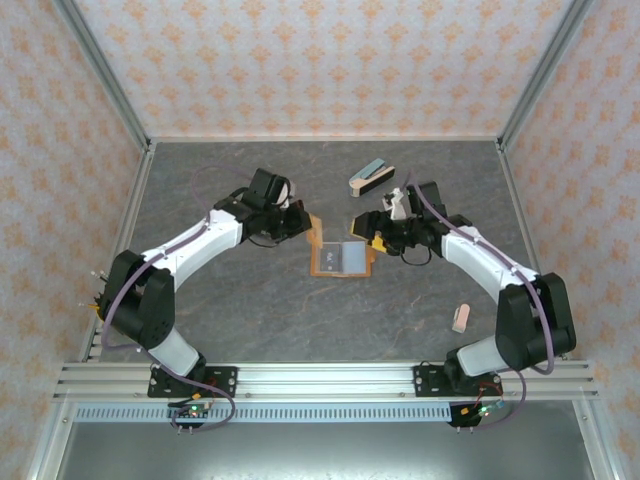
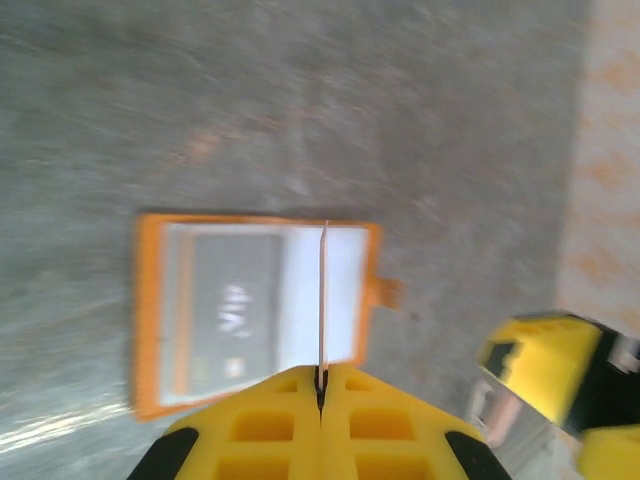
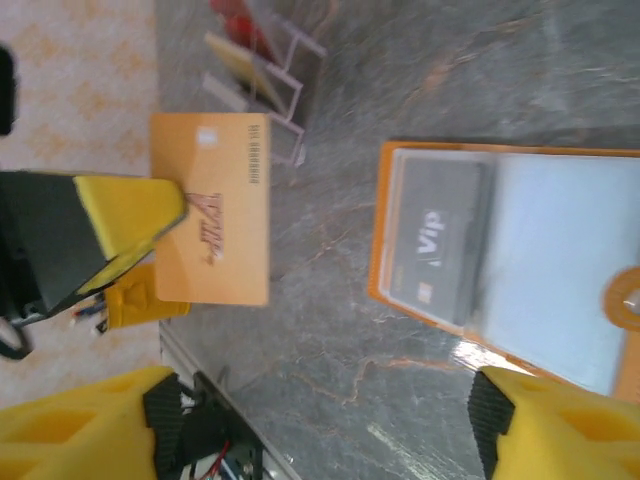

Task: Take the credit cards out of the card holder

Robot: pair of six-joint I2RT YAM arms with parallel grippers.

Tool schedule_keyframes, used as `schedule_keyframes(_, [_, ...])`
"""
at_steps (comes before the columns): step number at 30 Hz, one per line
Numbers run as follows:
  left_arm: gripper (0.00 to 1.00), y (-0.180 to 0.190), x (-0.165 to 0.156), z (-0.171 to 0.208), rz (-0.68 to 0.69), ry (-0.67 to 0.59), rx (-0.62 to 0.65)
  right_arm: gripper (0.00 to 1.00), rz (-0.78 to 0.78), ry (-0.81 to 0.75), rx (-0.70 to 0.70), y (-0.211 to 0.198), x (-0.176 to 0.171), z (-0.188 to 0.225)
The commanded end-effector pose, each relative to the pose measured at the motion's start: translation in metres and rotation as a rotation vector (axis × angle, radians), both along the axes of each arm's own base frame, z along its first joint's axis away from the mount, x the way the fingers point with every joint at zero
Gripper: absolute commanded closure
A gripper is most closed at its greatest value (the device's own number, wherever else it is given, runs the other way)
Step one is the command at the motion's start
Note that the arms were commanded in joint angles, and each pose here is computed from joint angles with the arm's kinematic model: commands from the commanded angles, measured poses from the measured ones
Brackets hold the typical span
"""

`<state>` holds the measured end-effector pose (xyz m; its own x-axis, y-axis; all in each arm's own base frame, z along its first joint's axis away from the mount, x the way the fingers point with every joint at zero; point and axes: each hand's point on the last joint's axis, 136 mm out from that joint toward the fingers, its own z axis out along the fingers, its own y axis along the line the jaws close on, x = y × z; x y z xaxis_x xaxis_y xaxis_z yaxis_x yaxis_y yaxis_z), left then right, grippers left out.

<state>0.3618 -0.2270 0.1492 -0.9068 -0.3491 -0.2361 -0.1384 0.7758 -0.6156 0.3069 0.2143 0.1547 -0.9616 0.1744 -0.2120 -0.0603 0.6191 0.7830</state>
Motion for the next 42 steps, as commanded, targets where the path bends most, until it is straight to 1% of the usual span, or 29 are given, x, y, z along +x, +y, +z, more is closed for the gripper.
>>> schedule_keyframes(1, [1.0, 0.067, -0.005, 0.003, 0.191, 0.027, 0.329, 0.14, -0.09, -0.031, -0.124, -0.021, 0.006, -0.006])
schedule_keyframes(4, [1.0, 0.09, 0.009, 0.017, 0.336, -0.002, 0.416, 0.07, -0.108, -0.038, -0.129, -0.024, 0.005, -0.008])
schedule_keyframes(7, [1.0, 0.108, 0.023, 0.026, 0.488, -0.024, 0.475, 0.03, -0.116, -0.046, -0.13, -0.026, 0.004, -0.01])
schedule_keyframes(9, [1.0, 0.117, 0.031, 0.03, 0.589, -0.04, 0.486, 0.02, -0.117, -0.045, -0.131, -0.026, 0.002, -0.011])
schedule_keyframes(12, [1.0, 0.128, 0.04, 0.033, 0.746, -0.083, 0.461, 0.01, -0.117, -0.042, -0.132, -0.027, -0.001, -0.013])
schedule_keyframes(15, [1.0, 0.133, 0.047, 0.033, 0.851, -0.085, 0.439, 0.0, -0.12, -0.04, -0.127, -0.028, -0.004, -0.014])
schedule_keyframes(19, [1.0, 0.125, 0.06, 0.023, 0.883, -0.065, 0.414, 0.0, -0.123, -0.04, -0.115, -0.027, -0.006, -0.015])
schedule_keyframes(24, [1.0, 0.12, 0.07, 0.002, 0.911, -0.011, 0.426, 0.0, -0.125, -0.04, -0.11, -0.028, -0.009, -0.014])
schedule_keyframes(31, [1.0, 0.125, 0.069, -0.021, 0.984, 0.02, 0.428, 0.0, -0.124, -0.04, -0.111, -0.028, -0.011, -0.013])
schedule_keyframes(38, [1.0, 0.137, 0.063, -0.021, 1.037, 0.012, 0.46, 0.0, -0.12, -0.033, -0.118, -0.029, -0.013, -0.015])
schedule_keyframes(42, [1.0, 0.139, 0.06, -0.028, 1.051, 0.03, 0.458, 0.0, -0.122, -0.029, -0.119, -0.03, -0.013, -0.016])
